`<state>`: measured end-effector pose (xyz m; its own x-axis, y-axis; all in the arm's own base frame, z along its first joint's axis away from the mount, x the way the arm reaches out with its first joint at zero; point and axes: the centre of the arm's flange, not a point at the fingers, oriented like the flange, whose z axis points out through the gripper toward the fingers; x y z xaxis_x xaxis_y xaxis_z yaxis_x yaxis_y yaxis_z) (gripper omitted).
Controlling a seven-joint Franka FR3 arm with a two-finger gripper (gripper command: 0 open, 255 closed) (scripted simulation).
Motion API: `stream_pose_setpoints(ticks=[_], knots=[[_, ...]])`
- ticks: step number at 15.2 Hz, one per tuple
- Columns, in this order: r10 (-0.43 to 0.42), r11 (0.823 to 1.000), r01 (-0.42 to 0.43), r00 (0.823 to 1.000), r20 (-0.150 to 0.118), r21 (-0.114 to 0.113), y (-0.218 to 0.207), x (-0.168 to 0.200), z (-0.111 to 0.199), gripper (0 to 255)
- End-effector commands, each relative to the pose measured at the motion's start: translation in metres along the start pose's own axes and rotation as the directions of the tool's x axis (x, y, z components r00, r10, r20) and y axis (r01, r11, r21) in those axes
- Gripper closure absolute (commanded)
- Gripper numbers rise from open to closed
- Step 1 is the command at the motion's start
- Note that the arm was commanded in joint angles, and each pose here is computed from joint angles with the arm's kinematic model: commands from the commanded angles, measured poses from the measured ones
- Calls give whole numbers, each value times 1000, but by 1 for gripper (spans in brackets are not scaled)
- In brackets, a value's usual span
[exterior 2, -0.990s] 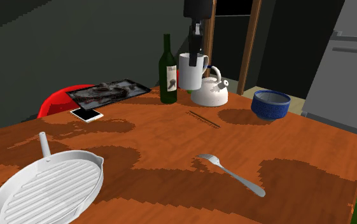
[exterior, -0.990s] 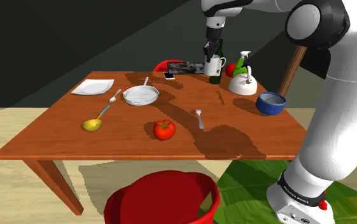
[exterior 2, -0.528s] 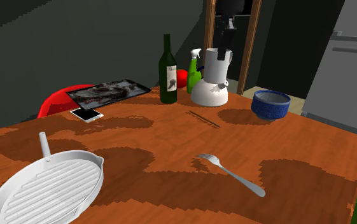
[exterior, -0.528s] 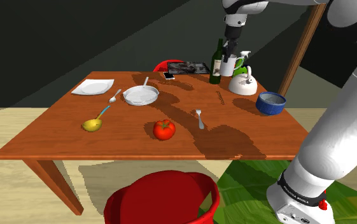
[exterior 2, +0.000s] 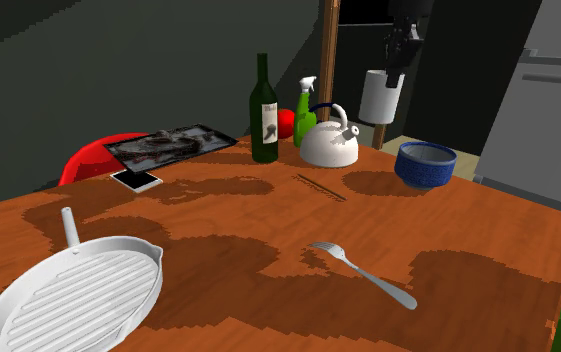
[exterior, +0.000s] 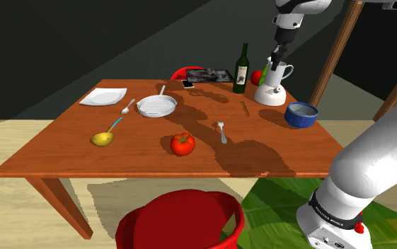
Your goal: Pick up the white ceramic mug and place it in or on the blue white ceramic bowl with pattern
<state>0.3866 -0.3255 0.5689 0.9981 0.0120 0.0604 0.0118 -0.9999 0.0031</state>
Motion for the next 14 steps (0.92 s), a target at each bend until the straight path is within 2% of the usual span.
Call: stream_pose_setpoints(ticks=[1, 14], knots=[[-1, 1000, 1, 1000, 0, 0, 8, -26, -4, 255], [-1, 1000, 1, 1000, 0, 0, 58, -181, -31, 255]])
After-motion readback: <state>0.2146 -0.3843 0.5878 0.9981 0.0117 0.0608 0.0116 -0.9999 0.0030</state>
